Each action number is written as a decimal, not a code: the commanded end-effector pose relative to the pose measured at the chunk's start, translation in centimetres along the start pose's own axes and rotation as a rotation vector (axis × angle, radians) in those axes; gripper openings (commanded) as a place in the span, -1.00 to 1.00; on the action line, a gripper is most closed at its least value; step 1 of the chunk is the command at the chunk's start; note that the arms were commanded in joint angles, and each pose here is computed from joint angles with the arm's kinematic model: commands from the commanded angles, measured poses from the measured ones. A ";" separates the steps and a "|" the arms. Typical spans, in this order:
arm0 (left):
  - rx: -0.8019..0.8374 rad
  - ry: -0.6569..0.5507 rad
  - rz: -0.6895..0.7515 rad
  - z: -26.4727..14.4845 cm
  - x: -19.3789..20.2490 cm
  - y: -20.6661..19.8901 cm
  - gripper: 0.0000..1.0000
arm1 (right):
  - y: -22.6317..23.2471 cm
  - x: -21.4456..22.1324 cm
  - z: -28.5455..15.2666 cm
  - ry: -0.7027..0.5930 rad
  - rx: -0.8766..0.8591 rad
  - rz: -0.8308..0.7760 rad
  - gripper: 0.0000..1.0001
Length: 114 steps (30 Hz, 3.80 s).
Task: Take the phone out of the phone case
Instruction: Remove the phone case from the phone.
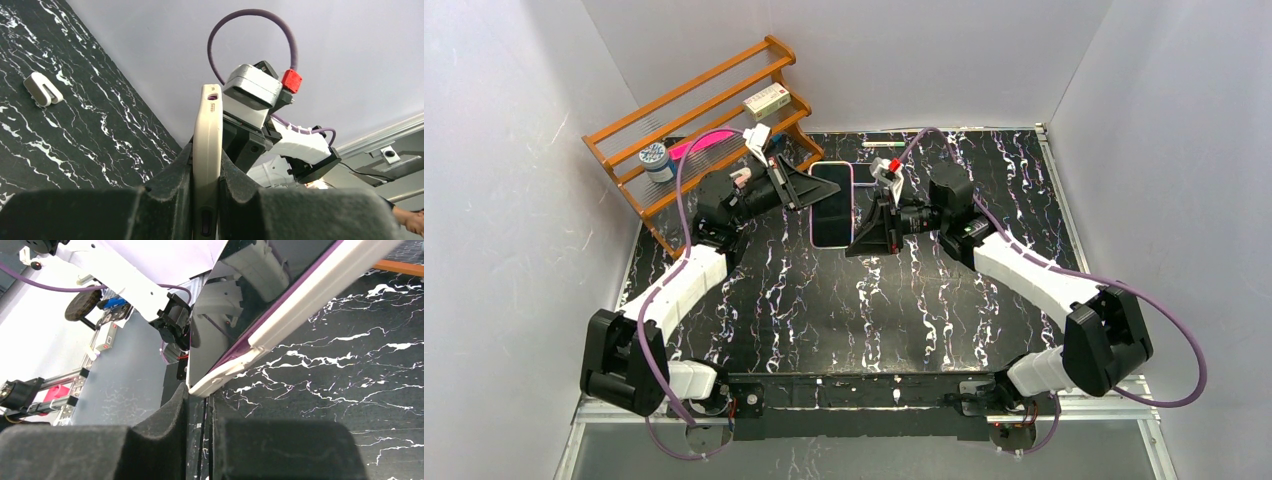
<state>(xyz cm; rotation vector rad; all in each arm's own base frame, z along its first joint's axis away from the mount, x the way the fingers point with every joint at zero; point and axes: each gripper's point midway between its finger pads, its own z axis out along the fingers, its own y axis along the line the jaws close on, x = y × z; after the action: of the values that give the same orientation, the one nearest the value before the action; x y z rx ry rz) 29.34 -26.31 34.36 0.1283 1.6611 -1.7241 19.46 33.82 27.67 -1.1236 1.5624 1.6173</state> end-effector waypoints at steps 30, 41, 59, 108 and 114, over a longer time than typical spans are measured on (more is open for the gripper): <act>0.070 -0.074 0.049 0.4 -2.3 -3.3 -1.00 | 2.2 -3.9 0.0 -0.082 -0.065 -0.166 0.11; 0.072 -0.077 0.064 -0.1 -2.0 -3.5 -1.00 | 1.5 -4.6 0.6 -0.094 -0.085 -0.157 -0.05; 0.070 -0.065 -0.112 1.1 -1.5 -3.6 -1.00 | -1.7 -5.1 0.7 -0.021 0.052 -0.338 -0.97; -0.020 -0.054 0.023 2.2 0.1 -2.0 -1.00 | -1.8 -2.9 -3.4 -0.107 0.269 -0.160 0.28; -0.089 -0.140 -0.027 2.1 -0.8 0.0 -1.00 | -0.8 -3.3 -4.1 -0.151 0.304 -0.090 0.39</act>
<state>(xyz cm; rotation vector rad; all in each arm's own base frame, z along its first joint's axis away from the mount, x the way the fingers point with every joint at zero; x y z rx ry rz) 29.73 -28.70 33.23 0.0023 1.7329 -1.6696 22.88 30.71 28.48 -0.9412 1.6016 1.3043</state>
